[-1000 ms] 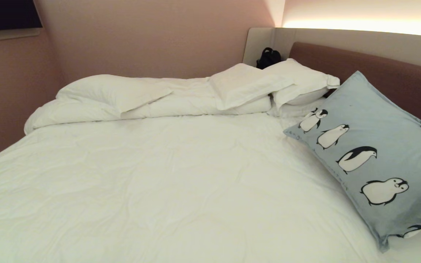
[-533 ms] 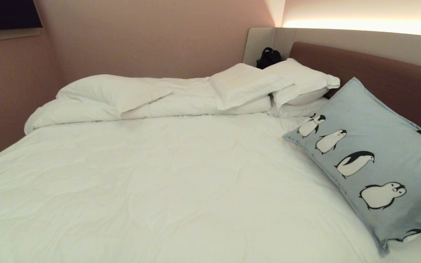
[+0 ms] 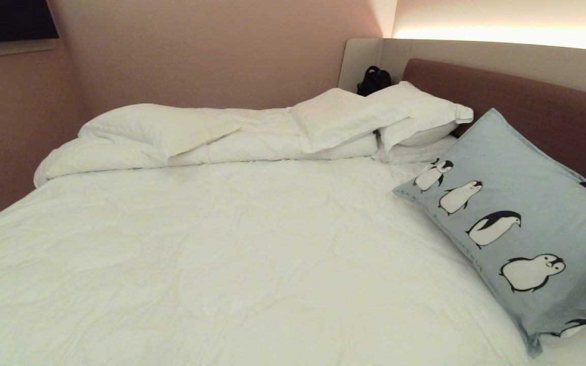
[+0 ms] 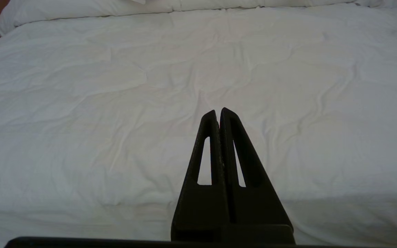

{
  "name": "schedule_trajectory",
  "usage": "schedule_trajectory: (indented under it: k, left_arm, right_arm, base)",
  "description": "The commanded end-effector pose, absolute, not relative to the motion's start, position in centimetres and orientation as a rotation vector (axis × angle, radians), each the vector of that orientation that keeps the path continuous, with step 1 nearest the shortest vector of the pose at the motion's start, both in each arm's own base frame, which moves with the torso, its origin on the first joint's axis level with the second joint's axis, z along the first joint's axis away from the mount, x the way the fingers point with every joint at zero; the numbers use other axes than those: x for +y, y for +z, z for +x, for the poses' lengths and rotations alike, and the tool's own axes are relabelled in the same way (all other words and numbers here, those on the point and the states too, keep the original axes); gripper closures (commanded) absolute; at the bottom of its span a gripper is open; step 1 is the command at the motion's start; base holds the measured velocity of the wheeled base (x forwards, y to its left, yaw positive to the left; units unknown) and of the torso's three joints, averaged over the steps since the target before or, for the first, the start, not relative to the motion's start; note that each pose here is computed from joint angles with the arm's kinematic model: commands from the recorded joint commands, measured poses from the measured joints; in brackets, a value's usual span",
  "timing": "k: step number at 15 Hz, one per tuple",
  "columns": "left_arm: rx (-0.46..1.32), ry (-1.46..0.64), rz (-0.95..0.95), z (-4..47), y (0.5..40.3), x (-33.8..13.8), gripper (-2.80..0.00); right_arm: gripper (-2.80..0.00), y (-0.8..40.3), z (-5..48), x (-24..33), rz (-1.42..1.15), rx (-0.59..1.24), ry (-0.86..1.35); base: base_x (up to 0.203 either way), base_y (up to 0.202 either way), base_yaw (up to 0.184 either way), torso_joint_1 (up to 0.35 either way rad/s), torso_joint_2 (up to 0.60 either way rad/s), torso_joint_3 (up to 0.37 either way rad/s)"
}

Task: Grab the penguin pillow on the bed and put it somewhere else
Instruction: Place the pillow at the bedside

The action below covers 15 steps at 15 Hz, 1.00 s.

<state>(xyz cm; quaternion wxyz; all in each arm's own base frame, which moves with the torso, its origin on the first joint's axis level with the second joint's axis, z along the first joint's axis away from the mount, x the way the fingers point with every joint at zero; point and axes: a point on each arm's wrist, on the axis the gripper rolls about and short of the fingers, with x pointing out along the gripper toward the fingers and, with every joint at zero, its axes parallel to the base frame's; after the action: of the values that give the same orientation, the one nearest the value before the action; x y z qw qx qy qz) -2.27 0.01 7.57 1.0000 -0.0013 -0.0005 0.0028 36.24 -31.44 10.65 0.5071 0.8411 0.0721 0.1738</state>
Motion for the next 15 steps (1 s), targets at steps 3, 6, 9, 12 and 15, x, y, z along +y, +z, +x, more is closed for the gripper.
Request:
schedule_trajectory:
  k: [3,6,9,12,15]
  left_arm:
    - [-0.002,0.006,-0.003,-2.3,7.6,0.0,0.0]
    - [-0.002,0.006,-0.003,-2.3,7.6,0.0,0.0]
    - [-0.002,0.007,-0.003,-2.3,7.6,0.0,0.0]
    - [-0.002,0.006,-0.003,-2.3,7.6,0.0,0.0]
    - [-0.002,0.006,-0.003,-2.3,7.6,0.0,0.0]
  right_arm:
    - [-2.8,10.6,36.2,-31.4,2.031,0.182,0.425]
    - [-2.8,10.5,36.2,-31.5,2.03,0.194,0.427]
    - [-2.8,11.5,36.1,-31.4,2.008,0.199,0.442]
    - [-2.8,16.1,35.1,-30.5,1.904,0.211,0.509]
    - [-2.8,23.0,32.7,-28.9,1.748,0.195,0.588]
  base:
    - [0.0,0.0,0.0,0.0,0.0,0.0]
    - [0.0,0.0,0.0,0.0,0.0,0.0]
    - [0.0,0.0,0.0,0.0,0.0,0.0]
    - [0.0,0.0,0.0,0.0,0.0,0.0]
    - [0.0,0.0,0.0,0.0,0.0,0.0]
